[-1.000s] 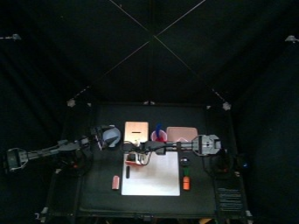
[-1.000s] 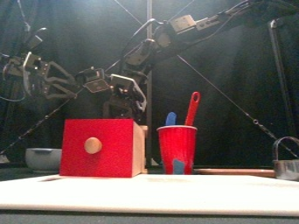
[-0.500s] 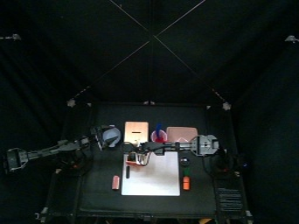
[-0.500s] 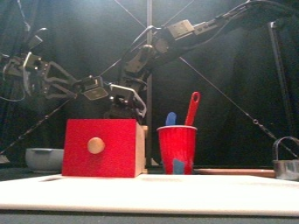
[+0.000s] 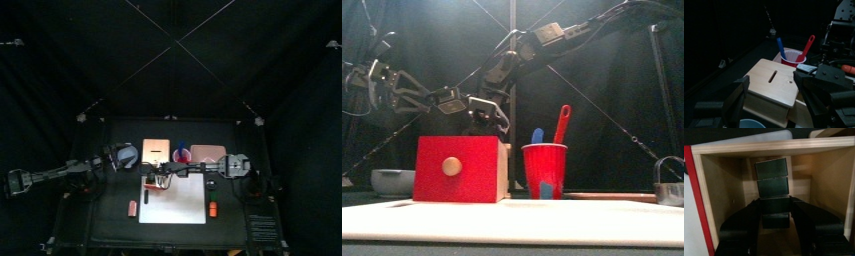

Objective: Grab sushi roll inside drawer

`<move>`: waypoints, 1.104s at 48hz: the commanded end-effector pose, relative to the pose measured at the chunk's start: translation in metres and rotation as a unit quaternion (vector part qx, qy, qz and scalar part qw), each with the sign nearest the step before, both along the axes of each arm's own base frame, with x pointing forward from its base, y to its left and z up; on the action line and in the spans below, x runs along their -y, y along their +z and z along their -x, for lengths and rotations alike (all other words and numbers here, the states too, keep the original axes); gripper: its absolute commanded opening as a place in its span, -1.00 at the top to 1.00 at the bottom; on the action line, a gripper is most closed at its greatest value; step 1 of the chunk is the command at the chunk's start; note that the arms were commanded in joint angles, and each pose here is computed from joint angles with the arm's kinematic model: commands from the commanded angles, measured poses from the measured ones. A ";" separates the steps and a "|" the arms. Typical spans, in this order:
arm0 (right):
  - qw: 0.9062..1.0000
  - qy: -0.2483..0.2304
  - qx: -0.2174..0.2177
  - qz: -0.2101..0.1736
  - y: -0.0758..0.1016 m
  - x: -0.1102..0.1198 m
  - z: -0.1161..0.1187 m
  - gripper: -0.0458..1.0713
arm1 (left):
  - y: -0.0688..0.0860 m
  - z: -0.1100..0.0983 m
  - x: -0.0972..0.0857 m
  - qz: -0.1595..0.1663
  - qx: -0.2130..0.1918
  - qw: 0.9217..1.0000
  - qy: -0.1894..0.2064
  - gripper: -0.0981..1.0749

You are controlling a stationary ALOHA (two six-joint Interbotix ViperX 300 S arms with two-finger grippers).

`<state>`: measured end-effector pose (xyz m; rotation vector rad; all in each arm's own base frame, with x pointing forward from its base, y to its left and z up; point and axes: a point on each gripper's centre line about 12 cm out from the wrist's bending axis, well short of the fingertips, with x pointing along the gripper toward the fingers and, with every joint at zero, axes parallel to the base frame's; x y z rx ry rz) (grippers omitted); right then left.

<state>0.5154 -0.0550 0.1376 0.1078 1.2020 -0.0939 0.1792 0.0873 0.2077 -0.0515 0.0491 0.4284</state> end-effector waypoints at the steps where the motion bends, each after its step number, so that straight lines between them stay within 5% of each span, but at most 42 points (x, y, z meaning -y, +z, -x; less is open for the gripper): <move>1: 0.999 -0.001 0.036 0.005 0.033 0.002 -0.004 -0.14 | 0.007 -0.003 -0.002 -0.005 0.010 1.000 0.001 -0.88; 41: 0.995 -0.005 0.091 0.038 0.141 0.004 0.030 -0.15 | 0.012 -0.004 -0.003 -0.008 0.015 1.000 0.002 -0.88; 53: 0.994 -0.063 0.092 0.009 0.161 -0.010 0.061 -0.15 | 0.015 -0.006 -0.004 -0.010 0.019 1.000 0.002 -0.88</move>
